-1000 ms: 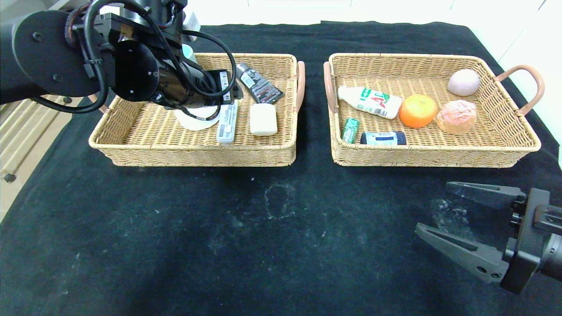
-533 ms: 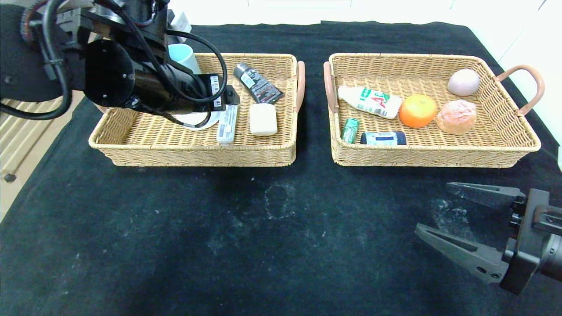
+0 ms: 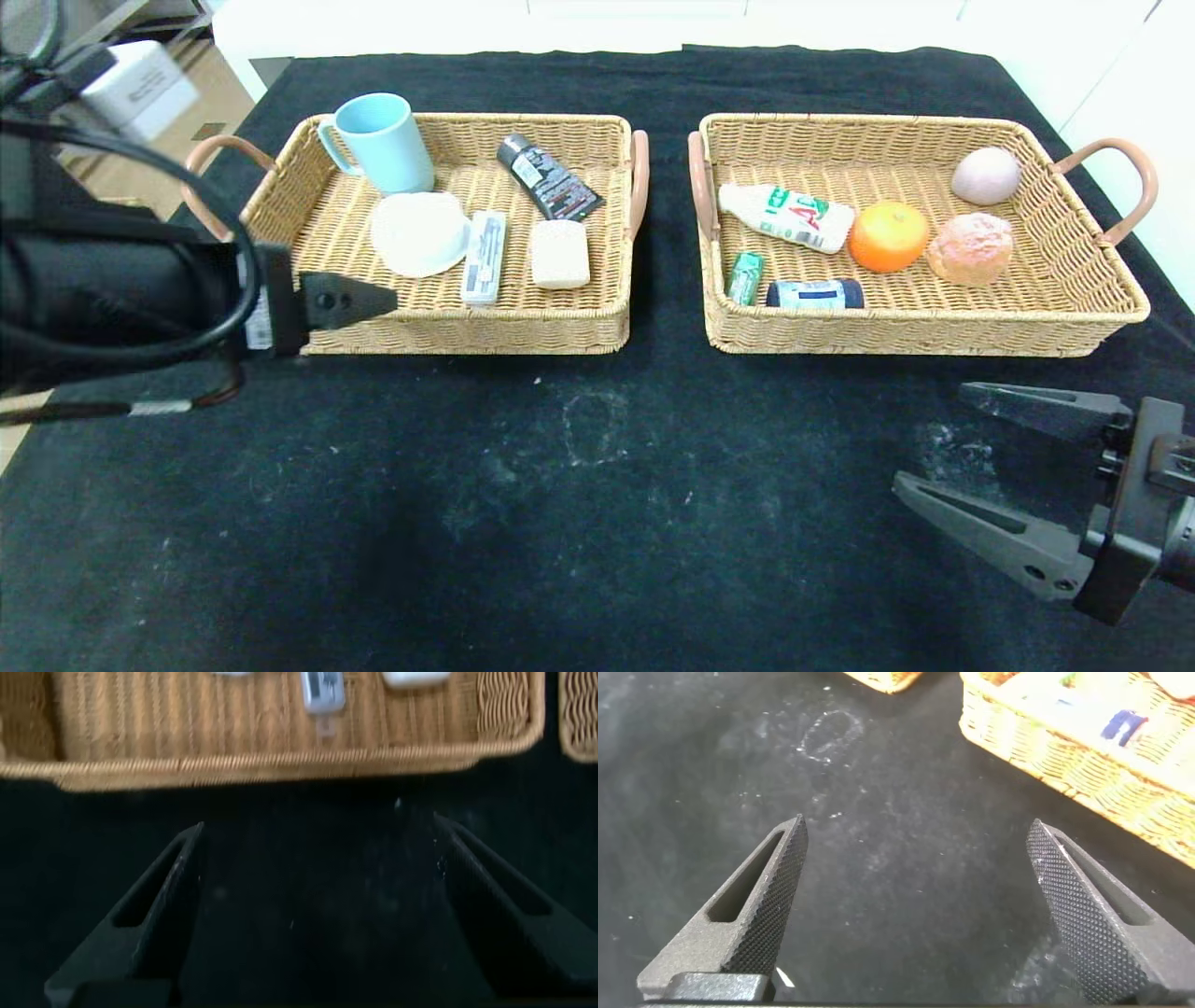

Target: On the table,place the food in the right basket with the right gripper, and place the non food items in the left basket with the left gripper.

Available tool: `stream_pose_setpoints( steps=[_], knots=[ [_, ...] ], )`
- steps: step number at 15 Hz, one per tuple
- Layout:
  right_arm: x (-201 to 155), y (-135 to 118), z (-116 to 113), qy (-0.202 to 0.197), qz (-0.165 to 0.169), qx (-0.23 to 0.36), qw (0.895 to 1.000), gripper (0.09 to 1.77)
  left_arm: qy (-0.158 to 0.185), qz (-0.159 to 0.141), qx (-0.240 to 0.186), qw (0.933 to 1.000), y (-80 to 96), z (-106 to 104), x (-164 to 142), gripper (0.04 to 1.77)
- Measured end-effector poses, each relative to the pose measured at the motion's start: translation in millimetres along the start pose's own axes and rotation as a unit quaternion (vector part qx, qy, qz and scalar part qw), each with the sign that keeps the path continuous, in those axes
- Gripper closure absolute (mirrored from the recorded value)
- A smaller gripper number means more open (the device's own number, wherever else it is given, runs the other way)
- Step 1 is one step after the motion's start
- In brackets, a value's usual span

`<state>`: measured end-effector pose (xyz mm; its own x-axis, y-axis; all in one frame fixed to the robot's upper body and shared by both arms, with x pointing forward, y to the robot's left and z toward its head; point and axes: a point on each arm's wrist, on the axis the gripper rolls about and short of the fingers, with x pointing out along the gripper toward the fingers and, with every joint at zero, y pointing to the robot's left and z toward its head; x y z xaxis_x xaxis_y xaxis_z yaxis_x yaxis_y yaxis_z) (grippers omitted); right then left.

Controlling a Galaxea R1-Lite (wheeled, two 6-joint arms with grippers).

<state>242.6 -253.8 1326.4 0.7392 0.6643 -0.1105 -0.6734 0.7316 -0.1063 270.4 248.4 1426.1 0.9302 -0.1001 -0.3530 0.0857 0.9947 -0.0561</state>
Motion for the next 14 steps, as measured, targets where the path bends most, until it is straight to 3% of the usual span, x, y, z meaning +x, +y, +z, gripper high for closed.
stream_pose_setpoints(
  steps=[3,8,11,14],
  knots=[
    [-4.6,-5.6,-0.4,-0.001,-0.020,0.001,1.000,0.15,-0.007,-0.011,0.028,0.9995,20.1,-30.9,-43.0,0.12],
    [-37.0,-5.2,-14.7,0.007,-0.070,0.009,0.997,0.15,-0.038,-0.040,0.028,0.9981,46.1,-68.8,-94.5,0.11],
    [-72.1,6.0,-19.3,0.058,-0.103,0.019,0.993,0.15,-0.056,-0.050,0.029,0.9967,61.4,-86.3,-120.8,0.11],
    [-123.3,24.6,-10.2,0.090,-0.129,0.027,0.987,0.15,-0.074,-0.035,0.059,0.9949,74.9,-106.5,-151.8,0.11]
  ],
)
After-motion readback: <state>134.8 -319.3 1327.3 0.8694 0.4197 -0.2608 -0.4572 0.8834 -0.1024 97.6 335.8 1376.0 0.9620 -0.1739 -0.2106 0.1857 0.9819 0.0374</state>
